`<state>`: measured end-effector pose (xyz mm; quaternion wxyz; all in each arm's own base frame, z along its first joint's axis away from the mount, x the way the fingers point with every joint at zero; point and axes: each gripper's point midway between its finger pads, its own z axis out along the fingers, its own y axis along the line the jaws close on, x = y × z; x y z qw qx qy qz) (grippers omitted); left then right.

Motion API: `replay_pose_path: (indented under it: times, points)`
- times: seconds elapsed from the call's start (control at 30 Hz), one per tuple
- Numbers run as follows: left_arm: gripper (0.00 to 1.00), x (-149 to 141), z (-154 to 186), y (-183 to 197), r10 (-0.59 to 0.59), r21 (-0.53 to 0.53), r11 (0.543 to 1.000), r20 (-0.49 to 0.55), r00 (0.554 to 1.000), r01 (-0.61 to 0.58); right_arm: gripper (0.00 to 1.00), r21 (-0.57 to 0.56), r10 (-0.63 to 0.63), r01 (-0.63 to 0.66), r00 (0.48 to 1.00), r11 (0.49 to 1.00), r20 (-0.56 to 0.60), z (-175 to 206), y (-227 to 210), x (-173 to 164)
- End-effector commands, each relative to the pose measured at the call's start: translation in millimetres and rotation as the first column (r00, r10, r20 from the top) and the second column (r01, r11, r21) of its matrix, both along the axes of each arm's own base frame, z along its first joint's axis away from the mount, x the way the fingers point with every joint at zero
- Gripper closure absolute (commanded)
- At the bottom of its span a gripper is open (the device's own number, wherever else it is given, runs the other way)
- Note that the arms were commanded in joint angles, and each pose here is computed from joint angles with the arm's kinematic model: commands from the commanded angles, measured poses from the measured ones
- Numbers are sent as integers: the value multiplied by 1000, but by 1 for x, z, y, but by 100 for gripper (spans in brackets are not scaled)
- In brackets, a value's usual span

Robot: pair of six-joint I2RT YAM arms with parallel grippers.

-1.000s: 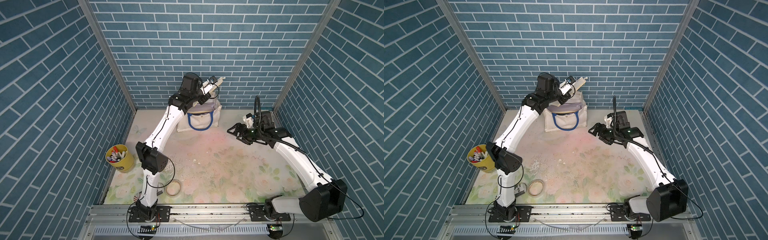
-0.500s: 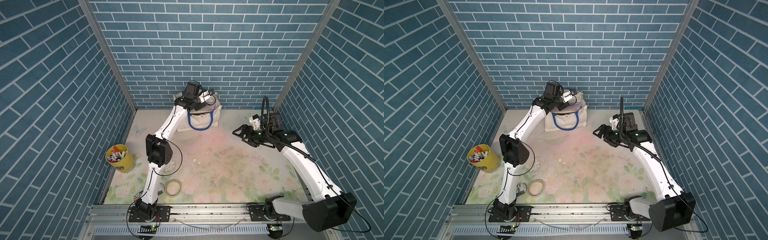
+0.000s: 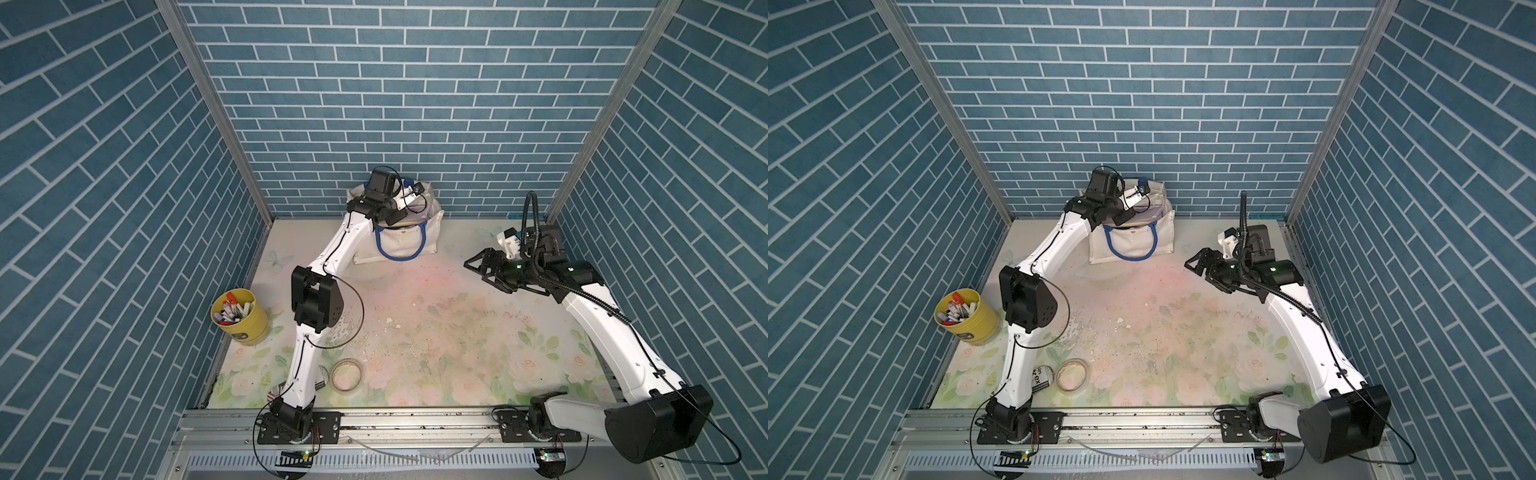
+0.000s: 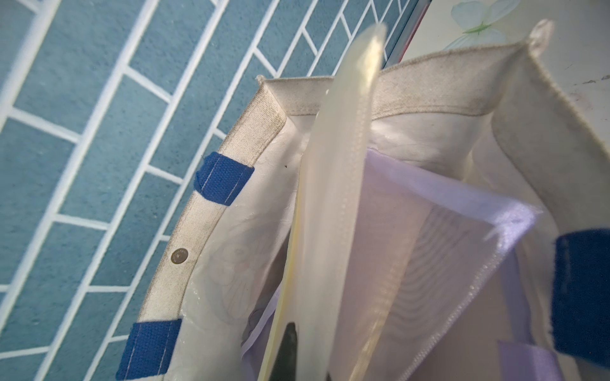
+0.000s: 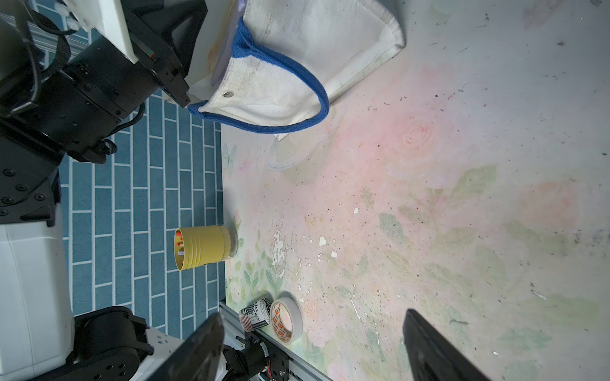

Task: Put the pencil pouch into the canvas bag
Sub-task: Place the pencil pouch in the canvas bag.

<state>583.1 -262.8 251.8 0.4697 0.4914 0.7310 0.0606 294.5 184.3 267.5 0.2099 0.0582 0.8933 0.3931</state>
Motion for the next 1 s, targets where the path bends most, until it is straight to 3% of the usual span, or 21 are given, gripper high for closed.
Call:
replay_pose_path:
  times: [0.0, 0.2, 0.43, 0.6, 0.8, 0.83, 0.87, 0.97]
  points:
    - [77, 3, -5, -4, -5, -46, 999, -18, 1000, 4, 15, 11, -8, 8, 1000, 1000, -8, -4, 0, -1]
    - [61, -7, 14, -16, -35, -160, 987, -29, 999, 30, 15, 15, -25, 25, 1000, 1000, 4, 0, -2, -2]
    - [61, -32, 31, -20, -56, -313, 949, -78, 995, 29, 15, 34, -48, 48, 999, 998, 18, 2, -2, 1]
    - [60, -37, 42, -17, 13, -434, 898, -151, 988, -78, 15, 32, -59, 58, 998, 998, 30, 2, -4, 3]
    - [60, -39, 53, -5, 83, -418, 894, -195, 977, -160, 14, 15, -74, 73, 995, 997, 62, 5, -6, 12]
    - [56, -45, 61, -2, 83, -423, 892, -190, 978, -158, 4, 6, -68, 68, 995, 998, 79, 9, -6, 14]
    - [51, -55, 73, -2, 77, -441, 885, -183, 980, -151, 1, -12, -59, 61, 991, 998, 120, 17, -8, 16]
    - [32, -96, 115, -5, 60, -529, 835, -181, 982, -148, 1, -92, -94, 117, 969, 989, 227, 30, -25, 21]
